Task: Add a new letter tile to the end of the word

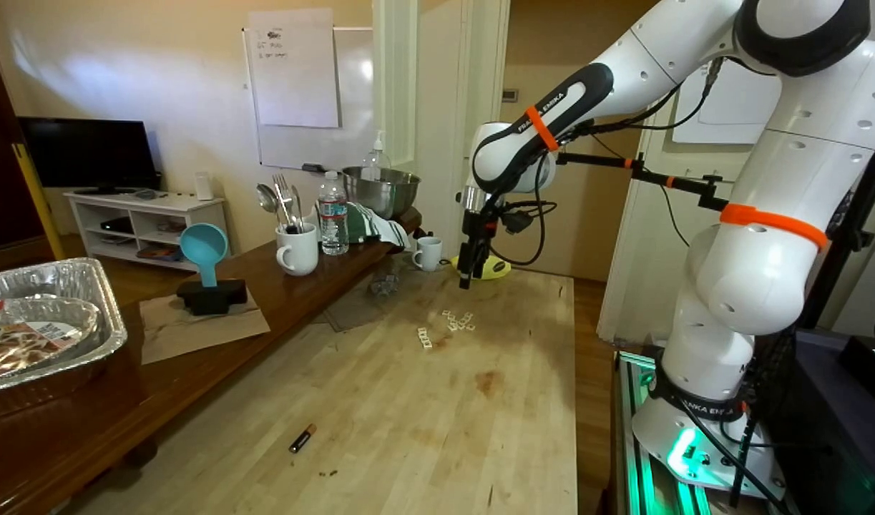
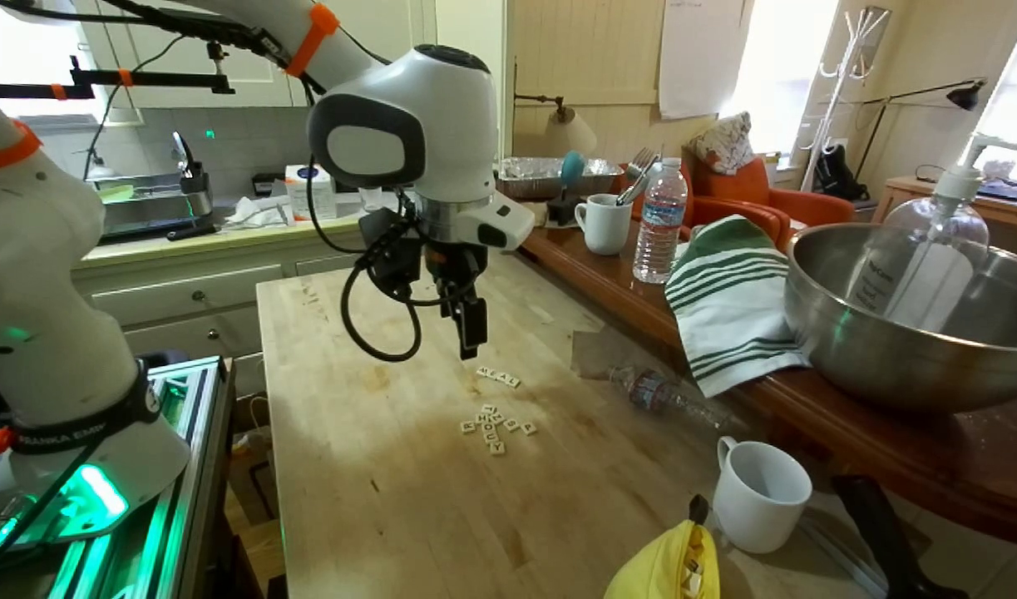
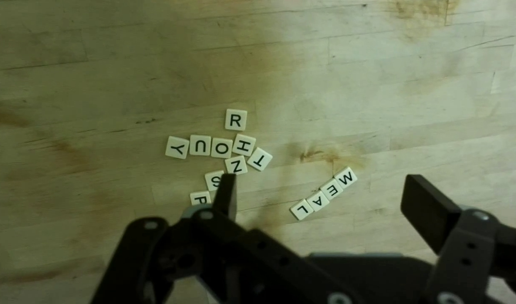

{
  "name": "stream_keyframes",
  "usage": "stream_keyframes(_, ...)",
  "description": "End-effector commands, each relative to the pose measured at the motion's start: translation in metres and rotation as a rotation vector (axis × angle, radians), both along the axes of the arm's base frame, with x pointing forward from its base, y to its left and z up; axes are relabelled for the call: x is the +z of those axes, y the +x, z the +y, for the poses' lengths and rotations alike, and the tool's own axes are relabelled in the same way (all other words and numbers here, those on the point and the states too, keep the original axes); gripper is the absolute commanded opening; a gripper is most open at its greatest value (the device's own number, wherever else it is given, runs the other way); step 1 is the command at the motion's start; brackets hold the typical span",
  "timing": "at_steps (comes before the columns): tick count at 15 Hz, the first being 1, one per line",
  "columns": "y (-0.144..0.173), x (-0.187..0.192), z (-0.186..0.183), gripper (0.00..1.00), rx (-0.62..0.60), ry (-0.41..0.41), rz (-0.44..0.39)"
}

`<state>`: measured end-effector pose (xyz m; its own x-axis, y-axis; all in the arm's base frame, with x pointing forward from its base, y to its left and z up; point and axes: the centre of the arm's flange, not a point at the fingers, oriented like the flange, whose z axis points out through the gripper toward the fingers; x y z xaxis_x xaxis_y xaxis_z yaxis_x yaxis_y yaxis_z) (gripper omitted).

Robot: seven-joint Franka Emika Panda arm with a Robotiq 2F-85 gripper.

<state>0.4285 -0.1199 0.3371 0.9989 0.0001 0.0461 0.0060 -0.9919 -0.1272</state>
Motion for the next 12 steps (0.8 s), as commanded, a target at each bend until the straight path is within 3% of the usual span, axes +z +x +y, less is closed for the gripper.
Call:
stream_keyframes(1,-0.001,-0.004,0.000,1.00,-0.002,-0.014,-0.006)
stream_keyframes(5,0.021,-0.037,-0.012,1.00,-0.061,-0.080,-0.088)
stream_keyframes(7,0.029,-0.052,-0.019,0.73,-0.076,-0.094,-0.126)
stream_keyframes(12,0.039,-0.086,-0.027,0.33,-0.094,-0.128,-0.124)
